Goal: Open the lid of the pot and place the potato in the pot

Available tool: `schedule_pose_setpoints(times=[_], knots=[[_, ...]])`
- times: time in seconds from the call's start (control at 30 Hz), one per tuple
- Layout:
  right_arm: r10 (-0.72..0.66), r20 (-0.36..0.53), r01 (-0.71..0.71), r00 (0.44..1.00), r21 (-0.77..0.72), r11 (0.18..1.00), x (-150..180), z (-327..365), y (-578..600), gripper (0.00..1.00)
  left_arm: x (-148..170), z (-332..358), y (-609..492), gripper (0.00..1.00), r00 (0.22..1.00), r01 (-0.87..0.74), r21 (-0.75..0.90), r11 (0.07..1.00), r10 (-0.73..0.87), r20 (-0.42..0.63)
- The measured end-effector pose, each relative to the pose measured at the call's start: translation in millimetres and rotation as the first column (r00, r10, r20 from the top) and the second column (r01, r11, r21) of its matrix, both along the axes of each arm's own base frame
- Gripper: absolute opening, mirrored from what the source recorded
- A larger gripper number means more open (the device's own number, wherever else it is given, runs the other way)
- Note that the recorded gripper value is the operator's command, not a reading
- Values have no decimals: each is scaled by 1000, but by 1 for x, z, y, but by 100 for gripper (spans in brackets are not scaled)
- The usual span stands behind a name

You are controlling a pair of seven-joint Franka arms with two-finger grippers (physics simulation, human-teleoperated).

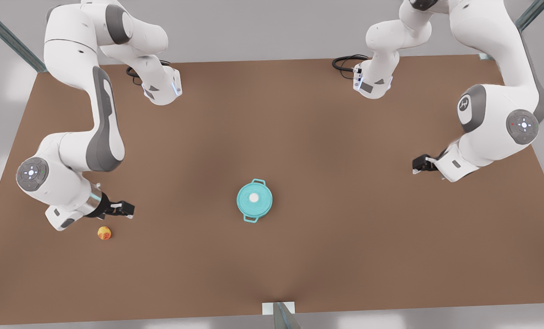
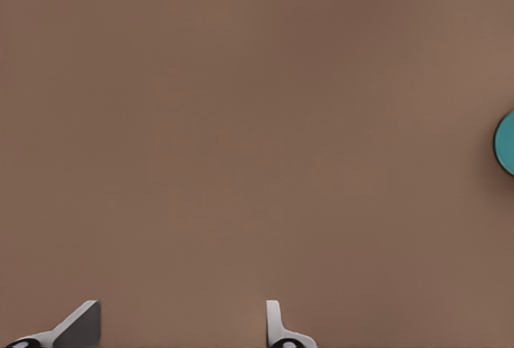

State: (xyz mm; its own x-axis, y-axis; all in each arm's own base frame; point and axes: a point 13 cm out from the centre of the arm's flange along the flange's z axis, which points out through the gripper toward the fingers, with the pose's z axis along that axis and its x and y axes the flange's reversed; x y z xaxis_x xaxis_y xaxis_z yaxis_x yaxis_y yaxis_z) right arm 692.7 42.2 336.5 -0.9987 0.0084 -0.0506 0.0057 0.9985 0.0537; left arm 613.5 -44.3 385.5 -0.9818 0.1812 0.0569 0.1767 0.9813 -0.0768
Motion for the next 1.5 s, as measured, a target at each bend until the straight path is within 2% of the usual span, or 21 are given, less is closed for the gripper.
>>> schedule_pose_setpoints(times=[0.1,0.2,0.33,0.4,0.47,0.67,0.77,0.83,1.0,1.17,1.23,1.37,1.5], knots=[[5,9,-5,1000,-1,1000,1,2,-1,100,11,-2,-5,100,999,-12,-9,1000,13,31],[61,0,-61,998,-8,998,6,-20,5,100,24,-28,-86,100,992,110,23,994,-111,55],[186,20,-186,982,-26,982,21,-50,2,100,-18,-60,-246,100,967,245,55,968,-248,53],[255,43,-253,966,-40,967,28,-51,-12,100,-39,-91,-295,100,969,246,64,967,-248,22],[330,62,-327,942,-57,943,34,-53,-27,100,-40,-122,-344,100,974,226,56,972,-228,17],[555,83,-544,828,-123,830,52,-85,-75,100,-60,-175,-438,100,986,147,87,985,-152,63],[648,99,-627,755,-176,758,64,-91,-103,100,-57,-182,-448,100,993,68,83,994,-75,94],[711,101,-685,696,-203,700,67,-95,-107,100,-41,-182,-467,100,991,14,49,999,-21,132],[828,71,-799,556,-227,556,32,-127,-107,100,-19,-201,-512,100,974,-77,-1,997,75,213],[891,45,-848,452,-289,445,24,-141,-131,100,-14,-227,-525,100,954,-151,-8,989,148,263],[896,27,-853,444,-293,432,21,-145,-147,100,-11,-236,-524,100,947,-182,-13,983,178,268],[882,-1,-860,472,-224,460,3,-162,-159,100,-17,-241,-535,100,936,-213,-28,977,212,281],[840,-5,-834,542,-131,537,-16,-176,-156,100,-26,-246,-546,100,930,-236,-38,971,237,281]])
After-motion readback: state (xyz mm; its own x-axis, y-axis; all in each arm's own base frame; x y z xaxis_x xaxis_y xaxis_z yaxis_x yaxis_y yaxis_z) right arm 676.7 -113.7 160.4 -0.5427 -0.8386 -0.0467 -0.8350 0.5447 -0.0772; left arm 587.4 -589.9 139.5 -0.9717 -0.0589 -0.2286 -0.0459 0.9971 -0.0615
